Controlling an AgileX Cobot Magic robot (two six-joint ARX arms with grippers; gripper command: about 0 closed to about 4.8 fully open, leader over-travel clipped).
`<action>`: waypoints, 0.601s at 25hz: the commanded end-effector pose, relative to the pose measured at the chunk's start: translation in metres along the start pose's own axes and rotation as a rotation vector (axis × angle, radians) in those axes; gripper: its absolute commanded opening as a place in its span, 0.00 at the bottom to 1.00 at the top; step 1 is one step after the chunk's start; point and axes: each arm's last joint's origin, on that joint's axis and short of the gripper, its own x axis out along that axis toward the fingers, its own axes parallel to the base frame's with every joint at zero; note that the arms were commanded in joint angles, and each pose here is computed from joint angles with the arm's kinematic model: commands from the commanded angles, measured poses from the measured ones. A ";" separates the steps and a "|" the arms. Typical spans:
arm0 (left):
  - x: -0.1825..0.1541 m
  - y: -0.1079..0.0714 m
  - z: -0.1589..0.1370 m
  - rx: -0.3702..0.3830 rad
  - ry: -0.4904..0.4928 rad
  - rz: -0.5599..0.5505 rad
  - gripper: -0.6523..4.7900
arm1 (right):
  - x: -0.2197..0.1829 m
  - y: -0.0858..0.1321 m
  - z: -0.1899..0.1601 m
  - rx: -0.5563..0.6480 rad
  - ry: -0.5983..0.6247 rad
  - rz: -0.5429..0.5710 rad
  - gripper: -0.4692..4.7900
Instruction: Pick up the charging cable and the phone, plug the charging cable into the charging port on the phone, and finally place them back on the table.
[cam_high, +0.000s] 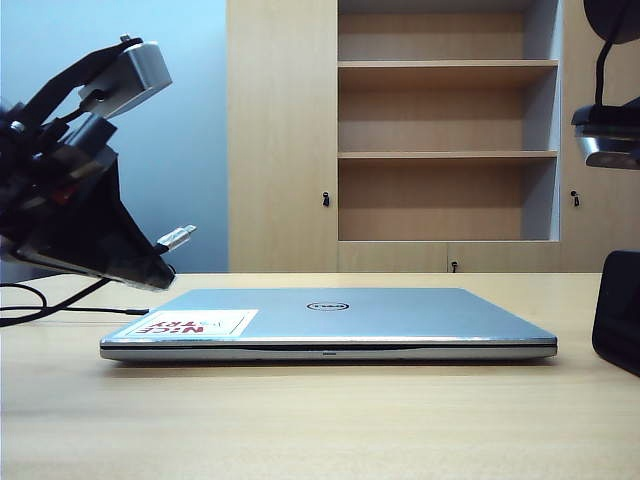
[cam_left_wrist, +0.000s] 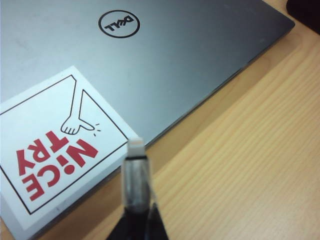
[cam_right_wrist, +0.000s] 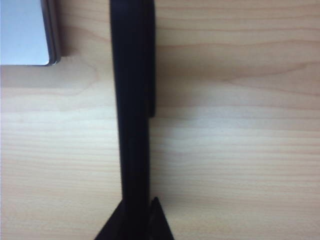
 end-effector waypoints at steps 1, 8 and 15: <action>0.000 0.000 0.001 0.002 -0.014 0.000 0.11 | 0.004 0.000 0.000 -0.005 0.019 -0.003 0.25; 0.000 0.000 0.002 0.003 -0.024 0.000 0.11 | 0.005 0.001 0.001 -0.005 0.013 -0.001 0.25; 0.000 0.000 0.003 0.003 -0.028 0.000 0.11 | 0.028 0.003 0.010 -0.005 0.106 -0.029 0.25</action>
